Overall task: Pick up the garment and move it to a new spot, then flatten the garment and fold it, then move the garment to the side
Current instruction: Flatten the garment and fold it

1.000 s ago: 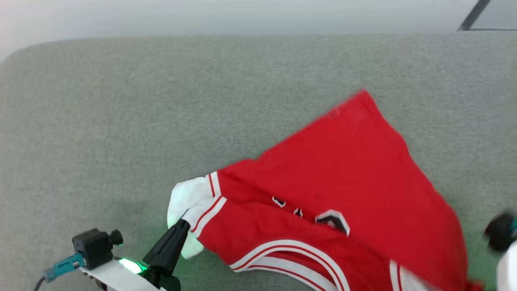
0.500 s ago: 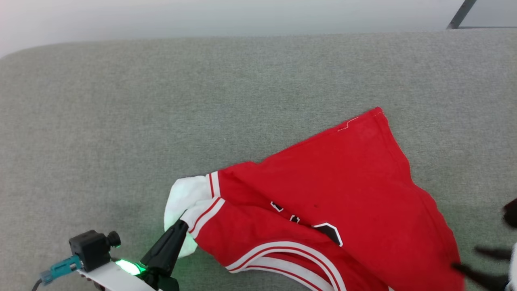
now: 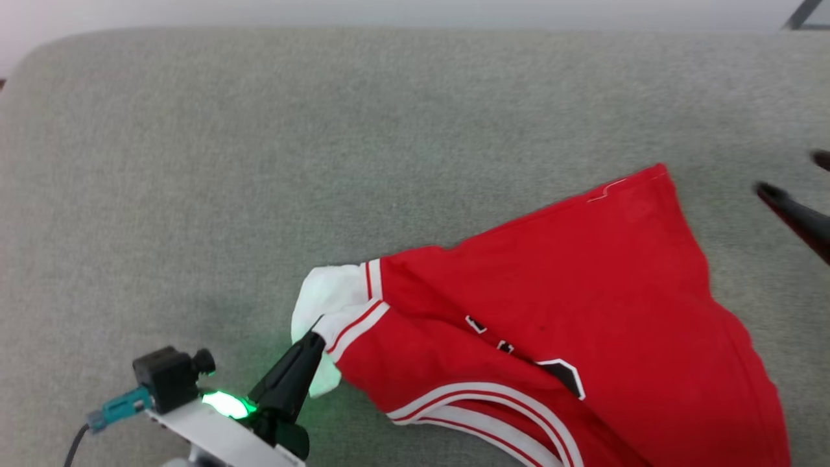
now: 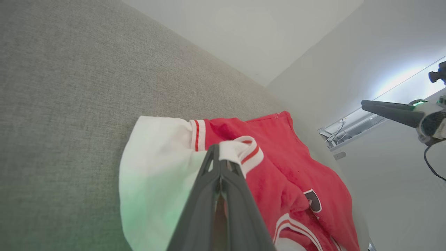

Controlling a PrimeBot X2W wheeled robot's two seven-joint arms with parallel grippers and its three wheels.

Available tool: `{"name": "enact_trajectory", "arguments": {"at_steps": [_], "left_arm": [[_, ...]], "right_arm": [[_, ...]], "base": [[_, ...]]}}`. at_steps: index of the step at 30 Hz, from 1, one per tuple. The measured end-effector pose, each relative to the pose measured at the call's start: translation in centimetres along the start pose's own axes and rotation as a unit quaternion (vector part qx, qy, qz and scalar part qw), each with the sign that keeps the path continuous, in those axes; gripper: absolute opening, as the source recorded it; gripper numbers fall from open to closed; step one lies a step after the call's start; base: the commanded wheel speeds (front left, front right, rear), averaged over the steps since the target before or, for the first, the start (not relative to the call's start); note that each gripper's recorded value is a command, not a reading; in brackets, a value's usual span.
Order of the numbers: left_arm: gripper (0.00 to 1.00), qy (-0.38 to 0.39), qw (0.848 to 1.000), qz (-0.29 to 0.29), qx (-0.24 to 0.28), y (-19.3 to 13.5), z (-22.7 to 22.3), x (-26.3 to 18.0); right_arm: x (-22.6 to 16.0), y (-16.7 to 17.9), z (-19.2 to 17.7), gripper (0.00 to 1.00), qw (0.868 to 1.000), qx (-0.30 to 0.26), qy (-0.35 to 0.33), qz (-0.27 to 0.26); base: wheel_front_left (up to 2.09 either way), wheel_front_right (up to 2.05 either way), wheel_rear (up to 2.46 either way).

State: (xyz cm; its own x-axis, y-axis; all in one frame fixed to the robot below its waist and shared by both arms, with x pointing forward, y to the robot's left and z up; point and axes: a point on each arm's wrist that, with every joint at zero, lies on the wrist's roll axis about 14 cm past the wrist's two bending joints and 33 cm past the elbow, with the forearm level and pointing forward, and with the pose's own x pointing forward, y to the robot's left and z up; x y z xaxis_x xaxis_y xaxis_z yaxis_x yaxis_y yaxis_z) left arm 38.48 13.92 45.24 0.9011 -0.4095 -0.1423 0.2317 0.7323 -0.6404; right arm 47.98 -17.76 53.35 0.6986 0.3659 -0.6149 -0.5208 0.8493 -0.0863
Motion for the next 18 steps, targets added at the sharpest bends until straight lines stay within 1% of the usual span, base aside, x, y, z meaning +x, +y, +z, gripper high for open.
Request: {"name": "enact_trajectory", "arguments": {"at_steps": [2,5,10,12,18], "left_arm": [[0.0,0.0,1.0,0.002,0.0,0.3,0.0,0.3],[0.0,0.001,1.0,0.004,-0.001,0.6,-0.1,0.6],[0.0,0.004,1.0,0.013,-0.003,1.3,-0.4,1.3],[0.0,0.006,1.0,0.017,-0.004,1.6,-0.6,1.4],[0.0,0.007,0.999,0.03,-0.009,2.4,-0.9,1.5]], "right_arm": [[2.4,0.4,0.2,1.0,1.0,0.004,0.004,0.012],[5.7,0.5,-0.4,1.0,0.999,0.009,0.031,0.022],[10.1,1.2,-3.4,1.0,0.994,0.012,0.095,0.043],[11.3,2.0,-4.9,1.0,0.991,0.007,0.121,0.056],[13.4,2.9,-7.0,1.0,0.984,-0.001,0.158,0.082]], "base": [[0.0,0.0,0.0],[0.0,0.0,0.0],[0.0,0.0,0.0],[0.0,0.0,0.0],[0.0,0.0,0.0]]}}
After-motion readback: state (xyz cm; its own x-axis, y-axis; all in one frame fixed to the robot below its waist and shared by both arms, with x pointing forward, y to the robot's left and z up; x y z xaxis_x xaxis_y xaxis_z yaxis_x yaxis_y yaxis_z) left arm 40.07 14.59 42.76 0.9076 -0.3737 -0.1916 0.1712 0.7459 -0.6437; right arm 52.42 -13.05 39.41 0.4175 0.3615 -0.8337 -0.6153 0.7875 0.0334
